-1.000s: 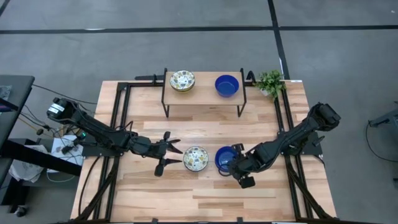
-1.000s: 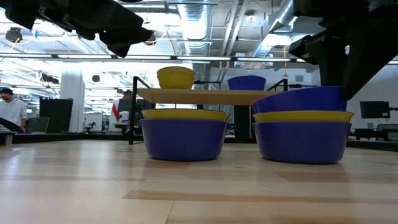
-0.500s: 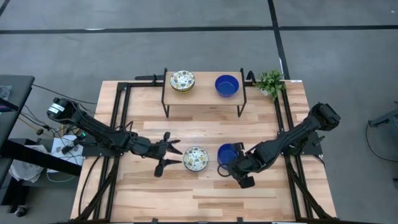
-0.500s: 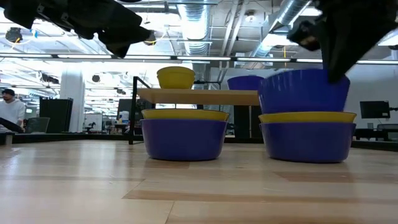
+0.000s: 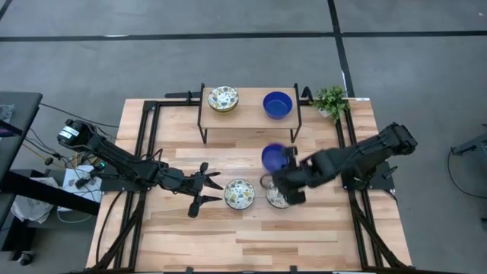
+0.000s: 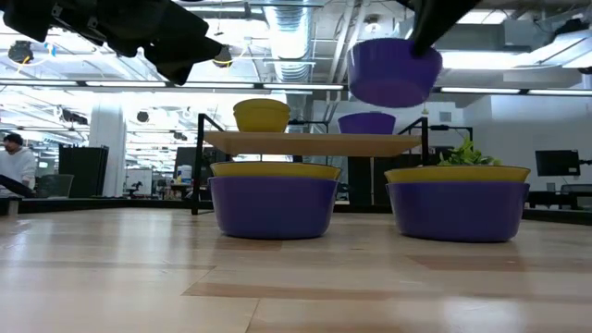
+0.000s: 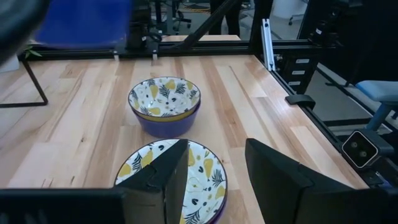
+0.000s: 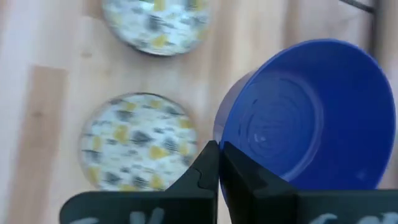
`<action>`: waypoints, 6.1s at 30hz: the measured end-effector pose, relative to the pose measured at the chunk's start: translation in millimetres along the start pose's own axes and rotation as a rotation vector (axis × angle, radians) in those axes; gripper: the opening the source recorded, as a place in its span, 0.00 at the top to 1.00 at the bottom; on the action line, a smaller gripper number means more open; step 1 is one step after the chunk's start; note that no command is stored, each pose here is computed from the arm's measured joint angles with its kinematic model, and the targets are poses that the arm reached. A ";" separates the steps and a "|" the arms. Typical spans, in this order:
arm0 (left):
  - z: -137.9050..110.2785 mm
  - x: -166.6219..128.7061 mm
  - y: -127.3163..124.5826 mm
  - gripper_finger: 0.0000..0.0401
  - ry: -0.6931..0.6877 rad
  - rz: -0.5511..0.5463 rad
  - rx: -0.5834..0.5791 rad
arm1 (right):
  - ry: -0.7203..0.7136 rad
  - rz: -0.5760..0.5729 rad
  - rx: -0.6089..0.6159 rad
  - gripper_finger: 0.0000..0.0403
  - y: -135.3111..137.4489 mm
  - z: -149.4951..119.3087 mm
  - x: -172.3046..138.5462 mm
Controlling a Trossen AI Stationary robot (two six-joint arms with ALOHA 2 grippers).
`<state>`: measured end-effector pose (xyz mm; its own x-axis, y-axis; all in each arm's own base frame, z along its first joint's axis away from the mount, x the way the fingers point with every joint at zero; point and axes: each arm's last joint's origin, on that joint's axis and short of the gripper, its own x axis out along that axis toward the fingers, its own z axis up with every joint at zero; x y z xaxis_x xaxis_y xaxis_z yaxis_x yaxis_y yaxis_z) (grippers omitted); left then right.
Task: Pick & Place Mini bowls
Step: Stack the blue bowl on top of the blue bowl on the shelf, then stack the white patterned bowl on top of the white patterned bowl on the shelf
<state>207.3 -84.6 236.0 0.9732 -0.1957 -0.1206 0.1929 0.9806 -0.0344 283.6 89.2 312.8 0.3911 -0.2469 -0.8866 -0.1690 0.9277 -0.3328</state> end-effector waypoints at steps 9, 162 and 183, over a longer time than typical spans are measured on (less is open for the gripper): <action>0.0 0.1 0.0 0.61 -0.001 0.002 0.000 | 0.003 -0.087 0.079 1.00 -83.9 3.6 -8.7; -15.6 84.9 -18.7 0.79 0.588 -0.084 0.487 | -0.410 0.070 0.182 0.80 70.1 -98.9 34.9; -18.5 84.2 -18.8 0.93 0.613 -0.102 0.489 | -0.411 0.071 0.182 0.80 70.1 -98.7 34.7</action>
<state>283.3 -119.8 208.1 0.7329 -0.1166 -0.6703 0.4491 0.8229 0.3479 196.0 118.0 227.0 0.7171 -0.0839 -0.6919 -0.0603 0.9815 -0.1815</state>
